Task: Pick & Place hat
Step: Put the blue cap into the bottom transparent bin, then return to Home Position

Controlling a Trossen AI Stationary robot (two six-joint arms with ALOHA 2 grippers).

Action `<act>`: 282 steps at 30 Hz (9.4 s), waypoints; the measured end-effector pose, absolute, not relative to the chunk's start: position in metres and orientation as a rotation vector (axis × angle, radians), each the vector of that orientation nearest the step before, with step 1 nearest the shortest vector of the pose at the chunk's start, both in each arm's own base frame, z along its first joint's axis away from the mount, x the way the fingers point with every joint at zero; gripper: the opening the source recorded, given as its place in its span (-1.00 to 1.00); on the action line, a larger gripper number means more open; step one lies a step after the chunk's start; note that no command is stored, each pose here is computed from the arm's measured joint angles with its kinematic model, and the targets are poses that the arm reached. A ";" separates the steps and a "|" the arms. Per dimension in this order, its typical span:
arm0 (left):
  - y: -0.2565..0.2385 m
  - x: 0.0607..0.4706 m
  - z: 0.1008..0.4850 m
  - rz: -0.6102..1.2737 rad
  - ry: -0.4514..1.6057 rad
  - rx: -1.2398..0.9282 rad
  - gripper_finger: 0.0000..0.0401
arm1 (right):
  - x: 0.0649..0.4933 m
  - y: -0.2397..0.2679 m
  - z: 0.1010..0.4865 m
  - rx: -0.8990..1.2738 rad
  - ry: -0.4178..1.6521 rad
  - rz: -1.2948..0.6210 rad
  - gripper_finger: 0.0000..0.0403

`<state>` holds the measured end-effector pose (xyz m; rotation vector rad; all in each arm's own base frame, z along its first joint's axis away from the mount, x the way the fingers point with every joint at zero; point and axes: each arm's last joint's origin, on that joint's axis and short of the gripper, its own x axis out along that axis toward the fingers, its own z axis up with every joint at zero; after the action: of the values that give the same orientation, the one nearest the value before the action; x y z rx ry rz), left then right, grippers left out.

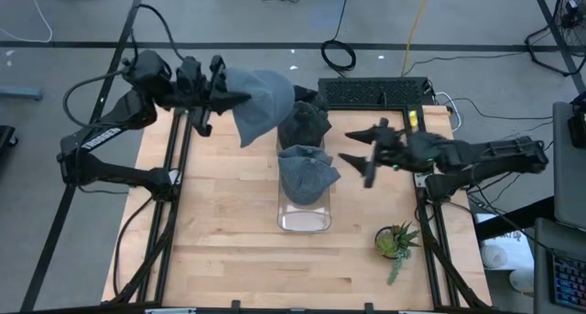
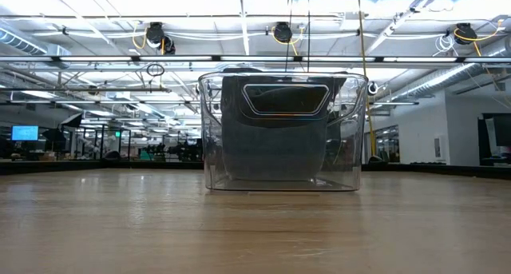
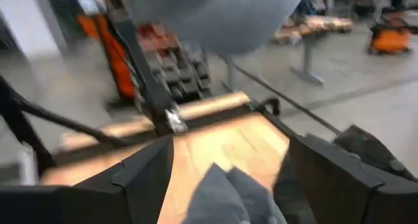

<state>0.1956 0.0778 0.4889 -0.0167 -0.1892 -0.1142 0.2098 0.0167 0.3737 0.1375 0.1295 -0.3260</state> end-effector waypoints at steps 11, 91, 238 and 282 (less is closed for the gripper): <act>0.064 0.207 0.473 -0.166 -0.066 0.174 -0.95 | 0.135 -0.003 0.321 0.313 -0.005 -0.103 0.33; -0.092 0.347 0.380 -0.567 0.704 1.316 -0.95 | 0.093 -0.028 0.183 0.232 -0.206 -0.550 0.01; 0.047 0.242 0.316 0.068 0.672 0.056 -0.94 | 0.096 -0.028 0.181 0.230 -0.184 -0.552 0.01; 0.035 0.088 0.172 0.395 0.018 -0.077 -1.00 | 0.096 -0.028 0.181 0.229 -0.183 -0.552 0.03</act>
<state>0.0884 0.0352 0.1724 -0.0773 0.0183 0.3952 0.0958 -0.0283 0.1811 0.2294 -0.1831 -0.5517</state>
